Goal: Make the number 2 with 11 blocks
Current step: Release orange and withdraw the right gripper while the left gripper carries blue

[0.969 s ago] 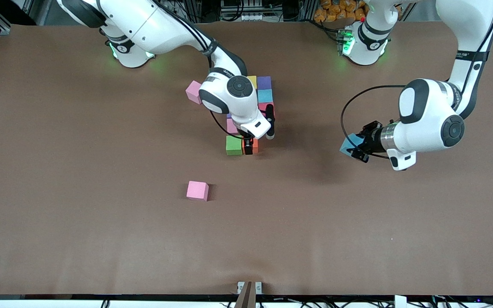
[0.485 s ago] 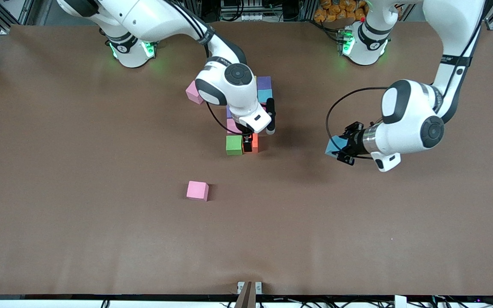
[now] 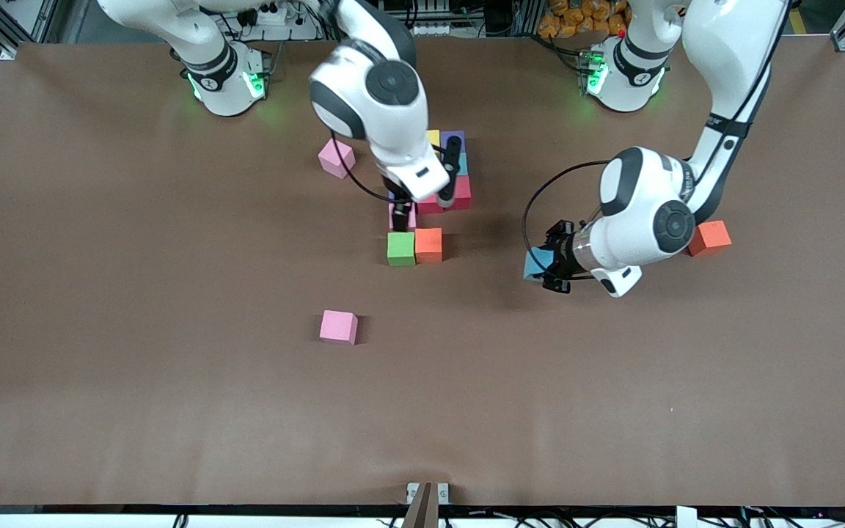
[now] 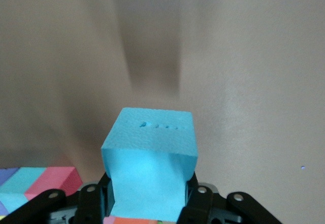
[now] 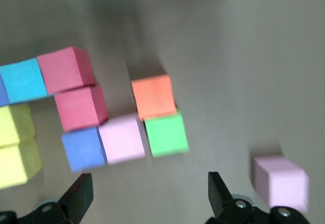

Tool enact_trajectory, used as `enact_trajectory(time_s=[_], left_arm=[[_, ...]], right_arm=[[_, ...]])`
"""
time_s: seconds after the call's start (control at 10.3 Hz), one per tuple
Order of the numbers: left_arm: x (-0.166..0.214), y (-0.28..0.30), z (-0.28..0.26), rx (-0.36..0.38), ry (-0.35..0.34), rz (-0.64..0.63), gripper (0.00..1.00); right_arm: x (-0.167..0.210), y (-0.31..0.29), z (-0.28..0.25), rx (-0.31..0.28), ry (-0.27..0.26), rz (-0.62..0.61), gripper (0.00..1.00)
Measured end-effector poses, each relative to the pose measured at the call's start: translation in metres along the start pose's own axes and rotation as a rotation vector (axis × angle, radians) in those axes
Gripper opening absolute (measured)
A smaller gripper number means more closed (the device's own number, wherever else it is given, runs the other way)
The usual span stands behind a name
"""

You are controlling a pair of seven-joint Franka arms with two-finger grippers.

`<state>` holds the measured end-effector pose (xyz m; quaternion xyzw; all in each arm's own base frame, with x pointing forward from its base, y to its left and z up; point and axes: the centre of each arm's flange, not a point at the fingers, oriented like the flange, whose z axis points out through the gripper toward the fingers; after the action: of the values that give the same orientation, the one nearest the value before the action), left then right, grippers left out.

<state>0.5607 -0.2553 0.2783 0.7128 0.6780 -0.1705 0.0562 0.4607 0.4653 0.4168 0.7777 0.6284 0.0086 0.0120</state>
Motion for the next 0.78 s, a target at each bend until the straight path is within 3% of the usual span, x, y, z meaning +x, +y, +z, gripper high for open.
enact_trajectory(time_s=[0.39,0.58,0.78], left_arm=[[-0.039,-0.008,0.042,-0.029,0.012,-0.08,0.54],[-0.05,-0.011,0.054,-0.031,0.019,-0.125,0.54],[-0.067,-0.017,0.066,-0.036,0.023,-0.144,0.53]], right_arm=[[-0.128,0.12,-0.085,-0.092,0.062,0.302,1.0],[-0.193,0.152,-0.135,-0.163,0.094,0.489,1.0],[-0.259,0.164,-0.174,-0.183,0.068,0.682,1.0]])
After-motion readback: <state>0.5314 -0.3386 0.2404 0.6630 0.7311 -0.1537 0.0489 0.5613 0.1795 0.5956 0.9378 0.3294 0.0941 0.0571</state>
